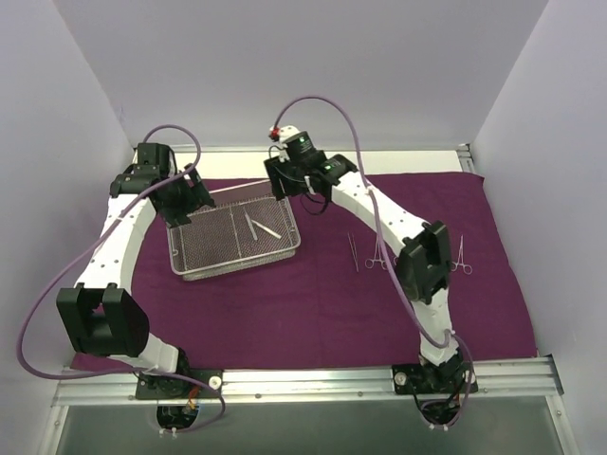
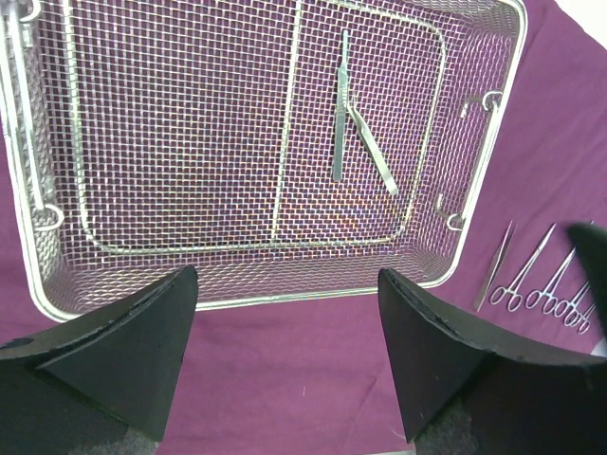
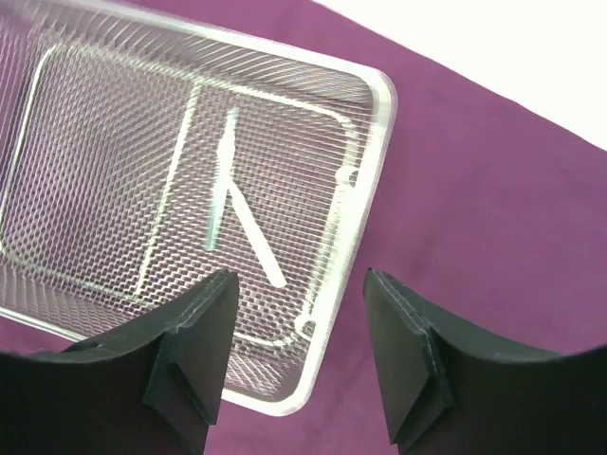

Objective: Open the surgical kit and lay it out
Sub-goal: Pick up the medical item from the container.

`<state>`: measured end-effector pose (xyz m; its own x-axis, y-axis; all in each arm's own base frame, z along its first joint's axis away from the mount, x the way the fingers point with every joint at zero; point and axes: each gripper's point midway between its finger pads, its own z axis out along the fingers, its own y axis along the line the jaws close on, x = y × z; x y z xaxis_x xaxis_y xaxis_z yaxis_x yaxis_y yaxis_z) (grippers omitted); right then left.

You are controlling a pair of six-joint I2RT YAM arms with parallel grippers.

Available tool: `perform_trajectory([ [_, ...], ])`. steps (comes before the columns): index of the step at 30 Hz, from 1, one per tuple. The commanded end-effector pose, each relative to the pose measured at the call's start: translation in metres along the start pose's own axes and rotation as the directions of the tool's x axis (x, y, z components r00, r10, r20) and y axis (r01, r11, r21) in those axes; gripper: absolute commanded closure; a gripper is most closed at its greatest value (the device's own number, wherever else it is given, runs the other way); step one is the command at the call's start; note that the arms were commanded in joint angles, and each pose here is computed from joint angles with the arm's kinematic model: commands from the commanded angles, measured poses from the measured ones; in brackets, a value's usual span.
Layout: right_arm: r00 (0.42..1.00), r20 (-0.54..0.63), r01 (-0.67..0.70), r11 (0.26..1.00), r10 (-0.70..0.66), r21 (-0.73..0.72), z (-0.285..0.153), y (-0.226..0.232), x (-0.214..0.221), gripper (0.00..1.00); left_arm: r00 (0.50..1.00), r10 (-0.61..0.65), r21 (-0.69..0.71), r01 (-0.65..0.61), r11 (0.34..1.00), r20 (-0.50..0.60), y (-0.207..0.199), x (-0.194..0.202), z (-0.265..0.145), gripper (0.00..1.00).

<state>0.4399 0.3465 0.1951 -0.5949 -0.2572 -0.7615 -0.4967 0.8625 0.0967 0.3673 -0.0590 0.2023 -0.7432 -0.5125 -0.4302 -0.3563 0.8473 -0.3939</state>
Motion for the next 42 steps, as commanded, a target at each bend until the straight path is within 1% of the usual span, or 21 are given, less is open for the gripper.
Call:
perform_trajectory([
  [1, 0.996, -0.035, 0.081, 0.992, -0.085, -0.096, 0.031, 0.027, 0.016, 0.43, 0.999, 0.010, -0.004, -0.010, 1.000, 0.051, 0.006, -0.007, -0.013, 0.15],
  [2, 0.995, -0.038, 0.090, 0.990, -0.094, -0.107, 0.037, 0.035, 0.019, 0.41, 0.998, 0.007, 0.004, -0.007, 1.000, 0.056, 0.006, -0.007, -0.016, 0.15],
  [3, 0.995, -0.021, 0.090, 0.990, -0.093, -0.112, 0.039, 0.040, 0.011, 0.41, 0.999, 0.006, 0.014, -0.007, 1.000, 0.044, 0.005, -0.003, -0.015, 0.16],
  [4, 0.994, -0.050, 0.091, 0.989, -0.098, -0.116, 0.052, 0.041, 0.022, 0.41, 0.999, 0.006, 0.027, -0.007, 1.000, 0.043, 0.004, -0.001, -0.017, 0.16],
  [6, 0.994, -0.053, 0.093, 0.987, -0.100, -0.128, 0.059, 0.049, 0.024, 0.41, 0.999, -0.002, 0.038, 0.000, 0.999, 0.033, 0.005, 0.005, -0.015, 0.17],
  [12, 0.988, -0.104, 0.099, 0.983, -0.116, -0.156, 0.086, 0.069, 0.054, 0.40, 0.999, -0.008, 0.074, 0.006, 0.997, 0.032, 0.004, 0.016, -0.021, 0.17],
  [16, 0.982, -0.148, 0.092, 0.985, -0.113, -0.146, 0.106, 0.068, 0.076, 0.43, 1.000, -0.009, 0.088, 0.006, 0.996, 0.025, 0.004, 0.020, -0.023, 0.17],
  [28, 0.967, -0.220, 0.098, 0.984, -0.129, -0.148, 0.131, 0.068, 0.112, 0.56, 1.000, 0.006, 0.114, -0.007, 0.993, 0.008, 0.004, 0.027, -0.022, 0.25],
  [29, 0.966, -0.222, 0.100, 0.984, -0.131, -0.145, 0.133, 0.067, 0.113, 0.60, 1.000, 0.007, 0.114, -0.008, 0.993, 0.008, 0.004, 0.027, -0.022, 0.25],
  [34, 0.957, -0.248, 0.124, 0.984, -0.152, -0.124, 0.138, 0.065, 0.125, 0.66, 1.000, 0.005, 0.121, -0.004, 0.993, -0.006, 0.007, 0.030, -0.018, 0.29],
  [35, 0.956, -0.252, 0.124, 0.985, -0.151, -0.120, 0.138, 0.063, 0.126, 0.70, 1.000, 0.005, 0.127, -0.005, 0.992, -0.003, 0.006, 0.029, -0.018, 0.29],
  [40, 0.954, -0.252, 0.143, 0.985, -0.162, -0.092, 0.136, 0.059, 0.126, 0.82, 1.000, 0.015, 0.149, -0.014, 0.989, -0.005, 0.003, 0.030, -0.019, 0.29],
  [42, 0.956, -0.244, 0.145, 0.986, -0.162, -0.086, 0.135, 0.059, 0.123, 0.84, 1.000, 0.017, 0.155, -0.015, 0.988, -0.010, 0.002, 0.032, -0.019, 0.29],
])
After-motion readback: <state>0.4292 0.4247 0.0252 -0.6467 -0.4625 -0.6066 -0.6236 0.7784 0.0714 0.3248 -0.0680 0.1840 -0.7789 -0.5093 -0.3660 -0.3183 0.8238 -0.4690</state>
